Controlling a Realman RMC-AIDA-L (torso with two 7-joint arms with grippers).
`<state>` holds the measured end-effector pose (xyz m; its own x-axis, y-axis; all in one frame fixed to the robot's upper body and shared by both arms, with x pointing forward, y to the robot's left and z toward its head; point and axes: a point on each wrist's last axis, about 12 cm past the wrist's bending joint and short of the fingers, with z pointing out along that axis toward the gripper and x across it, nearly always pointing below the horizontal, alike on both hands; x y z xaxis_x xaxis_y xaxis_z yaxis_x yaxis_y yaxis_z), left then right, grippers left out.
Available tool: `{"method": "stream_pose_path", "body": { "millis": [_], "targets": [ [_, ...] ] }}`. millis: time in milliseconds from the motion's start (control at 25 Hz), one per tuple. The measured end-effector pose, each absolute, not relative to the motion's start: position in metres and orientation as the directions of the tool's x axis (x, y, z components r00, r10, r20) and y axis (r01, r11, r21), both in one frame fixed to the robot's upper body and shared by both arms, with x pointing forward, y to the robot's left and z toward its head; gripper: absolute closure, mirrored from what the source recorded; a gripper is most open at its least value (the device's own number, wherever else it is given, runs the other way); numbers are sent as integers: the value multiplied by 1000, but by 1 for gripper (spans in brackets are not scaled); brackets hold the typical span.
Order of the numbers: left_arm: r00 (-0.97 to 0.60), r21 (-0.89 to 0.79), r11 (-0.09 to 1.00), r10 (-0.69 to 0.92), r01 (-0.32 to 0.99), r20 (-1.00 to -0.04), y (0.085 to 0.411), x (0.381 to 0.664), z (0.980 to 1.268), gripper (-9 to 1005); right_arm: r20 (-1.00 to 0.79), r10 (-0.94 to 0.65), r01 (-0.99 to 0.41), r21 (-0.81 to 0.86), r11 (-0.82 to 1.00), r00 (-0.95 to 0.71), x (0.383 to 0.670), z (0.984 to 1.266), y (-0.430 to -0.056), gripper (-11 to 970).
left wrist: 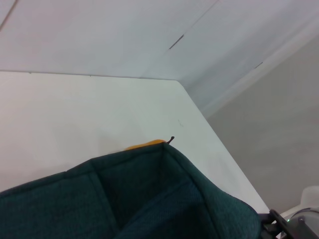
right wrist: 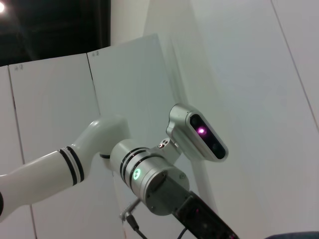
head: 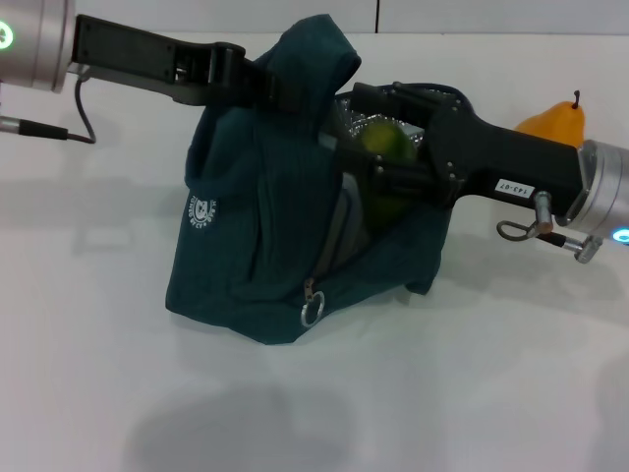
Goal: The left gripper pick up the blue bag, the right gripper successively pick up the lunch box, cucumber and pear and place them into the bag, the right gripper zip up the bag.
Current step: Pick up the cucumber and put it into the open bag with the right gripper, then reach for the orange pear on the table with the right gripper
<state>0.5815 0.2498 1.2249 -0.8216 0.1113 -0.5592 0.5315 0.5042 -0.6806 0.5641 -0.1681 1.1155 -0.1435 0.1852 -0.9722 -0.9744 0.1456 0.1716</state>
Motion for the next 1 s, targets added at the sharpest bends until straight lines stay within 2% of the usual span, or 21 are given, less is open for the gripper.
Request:
{"method": "stream_pose_path", "body": {
  "millis": [200,400,760,1000],
  "targets": [
    [-821,-681,502,112,533,-560,249,582,1225,952,-969,202,-971,174,162,-140,563,1115,-171,305],
    [-822,-683,501,111,531,-558,249,581,1225,952,-958,270,-966,156,206,-97,558,1116,-189,80],
    [-826,-689,500,105,525,-554,250,579,1223,952,-922,387,-864,218,454,-29,542,1107,-260,80],
    [-828,-692,499,103,522,-551,251,578,1223,952,-931,359,-691,301,657,-64,531,1084,-304,85]
  ]
}}
